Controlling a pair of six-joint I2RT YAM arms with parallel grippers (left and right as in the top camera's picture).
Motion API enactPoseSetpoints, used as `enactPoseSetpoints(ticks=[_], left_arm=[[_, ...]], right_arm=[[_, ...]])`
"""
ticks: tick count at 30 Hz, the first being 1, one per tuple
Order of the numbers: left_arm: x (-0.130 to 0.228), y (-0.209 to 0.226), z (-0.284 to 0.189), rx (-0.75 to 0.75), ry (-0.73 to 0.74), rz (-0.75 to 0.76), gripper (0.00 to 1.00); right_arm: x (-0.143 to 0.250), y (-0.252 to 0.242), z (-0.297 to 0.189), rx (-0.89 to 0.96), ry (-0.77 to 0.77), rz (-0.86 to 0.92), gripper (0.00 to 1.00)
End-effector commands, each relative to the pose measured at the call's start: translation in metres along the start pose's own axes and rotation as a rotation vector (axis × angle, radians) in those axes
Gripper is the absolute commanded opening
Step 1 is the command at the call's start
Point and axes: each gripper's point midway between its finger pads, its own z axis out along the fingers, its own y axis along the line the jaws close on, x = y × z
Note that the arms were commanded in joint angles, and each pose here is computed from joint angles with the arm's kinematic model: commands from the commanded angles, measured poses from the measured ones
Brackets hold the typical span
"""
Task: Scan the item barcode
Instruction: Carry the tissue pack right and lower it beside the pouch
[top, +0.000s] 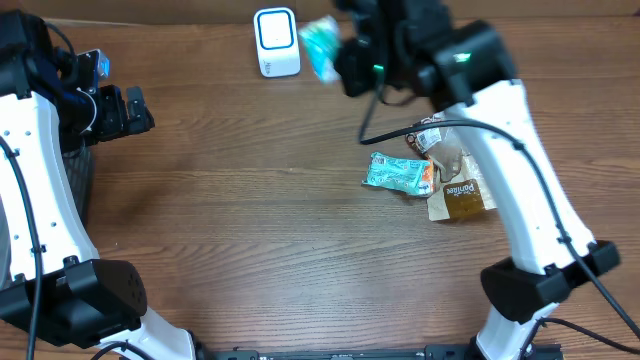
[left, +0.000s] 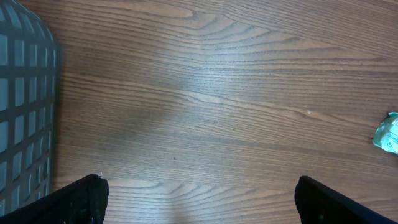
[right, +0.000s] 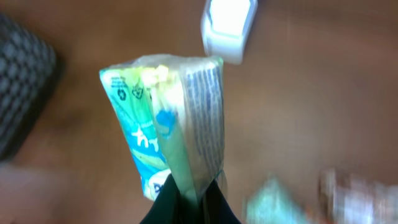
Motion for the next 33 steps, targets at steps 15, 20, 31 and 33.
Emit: enactPoseSetpoints(ticks=[15,20,31,33], left_arm=[[-0.001,0.001,-0.003,-0.004,-0.011,0.014,1.0],[-0.001,0.001,-0.003,-0.004,-0.011,0.014,1.0],[-0.001,0.001,-0.003,-0.004,-0.011,0.014,1.0],[-0.001,0.001,-0.003,-0.004,-0.011,0.014,1.0]], right_arm=[[0.167,-0.052,0.103,0.029,0.546,0.261,0.04],[0.203,-0.066,0.146,0.043,0.534,0.312,0.04],[0.21,-0.073,0.171,0.032,0.466,0.295,0.56],[0.206,-0.072,0.169,0.031,0.46,0.293,0.62]])
